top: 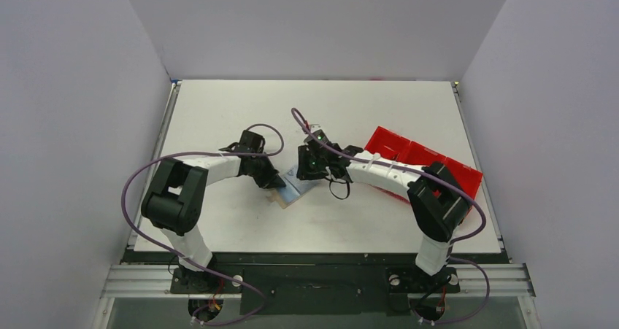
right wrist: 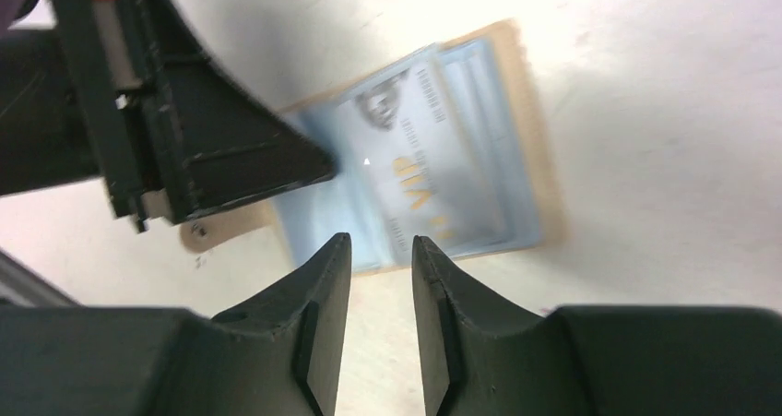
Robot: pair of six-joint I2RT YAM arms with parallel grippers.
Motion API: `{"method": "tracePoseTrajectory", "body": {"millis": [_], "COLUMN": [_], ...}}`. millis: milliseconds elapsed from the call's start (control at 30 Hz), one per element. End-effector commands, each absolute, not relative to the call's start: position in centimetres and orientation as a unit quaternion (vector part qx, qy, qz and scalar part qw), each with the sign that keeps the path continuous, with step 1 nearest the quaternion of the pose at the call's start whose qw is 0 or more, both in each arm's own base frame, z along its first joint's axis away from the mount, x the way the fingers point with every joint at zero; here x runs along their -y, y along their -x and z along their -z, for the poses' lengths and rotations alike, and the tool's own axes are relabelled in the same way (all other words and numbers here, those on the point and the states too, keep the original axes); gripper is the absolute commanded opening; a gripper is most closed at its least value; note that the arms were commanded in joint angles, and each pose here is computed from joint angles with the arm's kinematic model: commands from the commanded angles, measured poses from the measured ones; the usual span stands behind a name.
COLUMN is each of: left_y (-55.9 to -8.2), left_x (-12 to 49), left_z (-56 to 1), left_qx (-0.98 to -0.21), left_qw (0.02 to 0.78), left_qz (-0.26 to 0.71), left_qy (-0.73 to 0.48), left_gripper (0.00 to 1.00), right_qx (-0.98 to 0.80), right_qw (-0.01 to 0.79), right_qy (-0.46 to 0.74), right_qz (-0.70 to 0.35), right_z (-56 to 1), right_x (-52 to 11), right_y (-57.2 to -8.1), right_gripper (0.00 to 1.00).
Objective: Take the credit cards out of the card holder
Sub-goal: Remove the credit card from the card holder.
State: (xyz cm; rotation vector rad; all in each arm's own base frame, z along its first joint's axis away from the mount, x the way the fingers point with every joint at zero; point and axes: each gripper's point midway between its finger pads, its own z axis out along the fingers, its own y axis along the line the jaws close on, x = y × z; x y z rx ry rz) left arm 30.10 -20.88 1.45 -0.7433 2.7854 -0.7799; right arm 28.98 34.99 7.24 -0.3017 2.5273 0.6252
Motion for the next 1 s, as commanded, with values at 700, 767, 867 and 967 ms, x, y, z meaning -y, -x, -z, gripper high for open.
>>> {"method": "tracePoseTrajectory", "body": {"millis": [700, 767, 867, 967], "left_y": [-31.3, -31.5, -31.8, -31.7], "left_x": [18.6, 19.3, 20.1, 20.9], "left_z": [-0.7, -1.5, -2.4, -3.0], "left_qx": [-0.948, -0.941, -0.932, -0.923], "left_qw": [0.097, 0.101, 0.107, 0.107], "left_qz": [0.230, 0.252, 0.281, 0.305], "left_qy": [0.199, 0.203, 0.204, 0.208], "left_gripper": [0.03, 0.03, 0.03, 0.04], "right_qx": [-0.944, -0.946, -0.947, -0.948], "right_qw": [0.278, 0.273, 0.266, 0.261], "right_qy": [0.126, 0.127, 0.128, 0.131], "right_qz": [-0.123, -0.120, -0.124, -0.125], "right_z": [-4.0, -3.6, -3.2, -2.9], "right_x": [-32.4, -32.3, -32.6, -32.9], "right_y": [-31.1, -30.6, -30.0, -29.5], "right_gripper": [0.20, 0.15, 0.10, 0.06]}}
